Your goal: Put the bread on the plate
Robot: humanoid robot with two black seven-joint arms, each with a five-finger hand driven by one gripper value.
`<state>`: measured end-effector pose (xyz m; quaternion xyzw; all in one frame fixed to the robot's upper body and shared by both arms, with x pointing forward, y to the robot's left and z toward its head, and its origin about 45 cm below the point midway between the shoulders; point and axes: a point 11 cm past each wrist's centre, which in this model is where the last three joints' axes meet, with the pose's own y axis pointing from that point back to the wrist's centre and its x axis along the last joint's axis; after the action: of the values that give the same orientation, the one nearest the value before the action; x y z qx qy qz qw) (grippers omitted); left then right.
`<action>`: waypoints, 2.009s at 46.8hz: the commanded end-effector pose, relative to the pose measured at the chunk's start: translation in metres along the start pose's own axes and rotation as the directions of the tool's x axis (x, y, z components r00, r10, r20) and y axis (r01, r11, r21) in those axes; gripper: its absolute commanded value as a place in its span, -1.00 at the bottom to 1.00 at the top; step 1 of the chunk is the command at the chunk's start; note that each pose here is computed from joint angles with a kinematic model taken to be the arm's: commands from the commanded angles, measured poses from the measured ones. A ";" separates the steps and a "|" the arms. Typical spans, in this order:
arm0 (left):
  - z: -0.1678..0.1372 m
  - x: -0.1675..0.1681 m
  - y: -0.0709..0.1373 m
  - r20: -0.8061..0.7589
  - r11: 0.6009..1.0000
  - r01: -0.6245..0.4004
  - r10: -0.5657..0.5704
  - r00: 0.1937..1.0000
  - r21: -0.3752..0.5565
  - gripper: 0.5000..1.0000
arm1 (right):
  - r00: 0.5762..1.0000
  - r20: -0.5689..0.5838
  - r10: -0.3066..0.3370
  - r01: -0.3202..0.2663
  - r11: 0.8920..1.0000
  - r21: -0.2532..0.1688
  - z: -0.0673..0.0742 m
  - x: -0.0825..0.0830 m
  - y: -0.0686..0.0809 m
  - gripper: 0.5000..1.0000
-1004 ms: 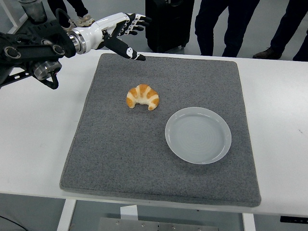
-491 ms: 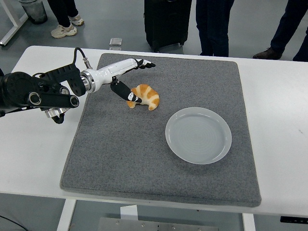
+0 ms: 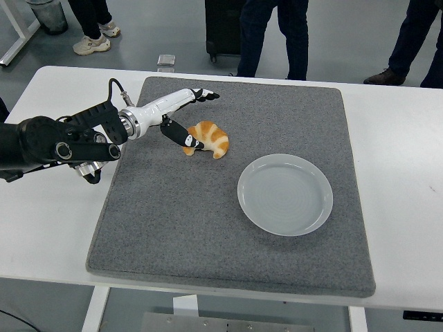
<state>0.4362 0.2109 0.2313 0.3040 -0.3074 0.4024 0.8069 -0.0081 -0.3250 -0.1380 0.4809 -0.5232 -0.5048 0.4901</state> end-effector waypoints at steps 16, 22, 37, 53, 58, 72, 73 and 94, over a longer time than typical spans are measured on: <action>-0.009 -0.020 -0.015 0.021 1.000 0.007 -0.007 1.000 0.012 0.97 | 1.000 0.000 0.000 0.000 1.000 0.000 0.000 0.000 0.000 0.81; -0.011 -0.021 -0.018 0.031 1.000 0.000 0.000 1.000 0.011 0.97 | 1.000 0.000 0.000 0.000 1.000 0.001 -0.001 0.000 0.000 0.81; -0.015 -0.030 -0.021 0.030 1.000 0.008 -0.008 1.000 0.012 0.89 | 1.000 0.000 0.001 -0.001 1.000 0.001 -0.001 0.000 0.000 0.82; -0.011 -0.041 -0.019 -0.010 0.996 0.083 -0.083 0.996 -0.025 0.09 | 1.000 0.000 0.001 -0.001 1.000 0.001 -0.001 0.000 0.000 0.81; -0.011 -0.039 -0.019 -0.011 0.996 0.082 -0.082 0.997 -0.026 -0.35 | 1.000 0.000 0.001 -0.001 1.000 0.001 -0.001 0.000 0.000 0.81; -0.007 -0.029 -0.021 -0.019 0.998 0.052 -0.053 0.998 -0.037 -1.00 | 1.000 0.000 0.002 -0.002 1.000 0.000 0.000 0.001 0.000 0.81; -0.006 -0.027 -0.022 -0.017 0.998 0.049 -0.049 0.999 -0.037 -1.00 | 1.000 0.000 0.001 -0.001 1.000 0.001 -0.001 0.000 0.000 0.81; -0.015 -0.011 -0.015 -0.010 0.999 0.016 -0.016 1.000 -0.027 -1.00 | 1.000 0.000 0.000 0.000 1.000 0.000 0.000 0.000 0.000 0.81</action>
<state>0.4470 0.2073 0.2098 0.2931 -0.3066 0.3910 0.8168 -0.0081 -0.3254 -0.1380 0.4805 -0.5235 -0.5045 0.4905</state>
